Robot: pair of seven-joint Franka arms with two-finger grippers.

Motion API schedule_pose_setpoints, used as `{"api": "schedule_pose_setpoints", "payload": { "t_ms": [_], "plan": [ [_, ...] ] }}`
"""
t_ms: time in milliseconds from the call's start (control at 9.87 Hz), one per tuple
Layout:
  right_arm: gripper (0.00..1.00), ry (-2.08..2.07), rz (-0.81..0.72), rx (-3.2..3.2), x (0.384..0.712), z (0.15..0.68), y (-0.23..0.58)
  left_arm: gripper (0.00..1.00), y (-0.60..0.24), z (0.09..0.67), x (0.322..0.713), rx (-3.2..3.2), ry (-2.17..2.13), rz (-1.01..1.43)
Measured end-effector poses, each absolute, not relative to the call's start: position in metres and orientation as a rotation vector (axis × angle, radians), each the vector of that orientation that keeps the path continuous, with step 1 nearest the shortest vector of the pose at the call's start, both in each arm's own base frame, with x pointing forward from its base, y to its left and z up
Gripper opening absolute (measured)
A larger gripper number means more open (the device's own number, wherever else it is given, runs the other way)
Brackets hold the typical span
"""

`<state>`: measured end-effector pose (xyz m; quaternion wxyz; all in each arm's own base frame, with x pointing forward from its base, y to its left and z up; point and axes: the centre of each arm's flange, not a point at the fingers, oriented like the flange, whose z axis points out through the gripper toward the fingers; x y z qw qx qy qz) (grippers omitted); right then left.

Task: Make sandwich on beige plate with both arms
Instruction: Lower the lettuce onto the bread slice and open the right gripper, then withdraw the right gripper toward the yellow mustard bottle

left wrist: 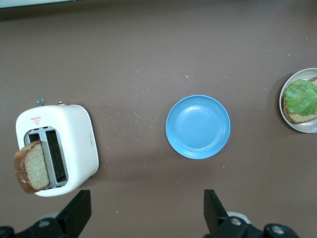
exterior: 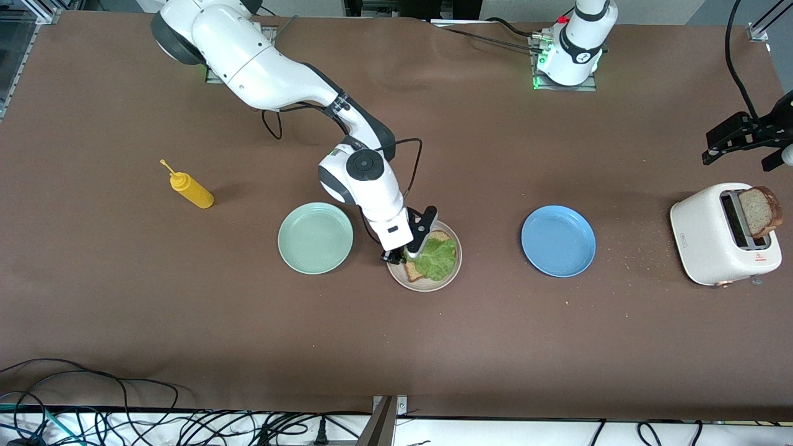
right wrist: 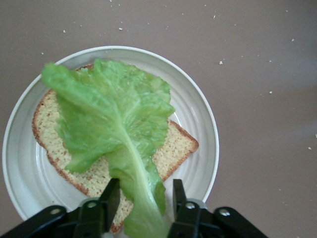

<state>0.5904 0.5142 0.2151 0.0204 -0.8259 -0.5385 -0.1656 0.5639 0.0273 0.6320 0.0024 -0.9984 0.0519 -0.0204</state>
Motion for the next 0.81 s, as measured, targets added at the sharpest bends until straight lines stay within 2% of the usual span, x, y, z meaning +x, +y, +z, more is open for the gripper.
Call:
{"api": "schedule_pose_setpoints", "payload": {
  "t_ms": [203,304,507,811],
  "plan": [
    [0.88,-1.643,-0.470,-2.595,0.596,0.218,0.508,1.00,0.027,0.632,0.564,-3.132,0.163,-0.064],
    [1.00,-1.588,-0.446,-2.623,0.606,0.231,0.499,1.00,0.027,0.632,0.564,-3.132,0.163,-0.064],
    [1.00,-1.427,-0.344,-2.695,0.631,0.288,0.465,1.00,0.027,0.632,0.564,-3.132,0.163,-0.064],
    [1.00,-1.225,-0.095,-2.797,0.646,0.401,0.382,1.00,0.027,0.632,0.564,-3.132,0.163,-0.064]
  ]
}}
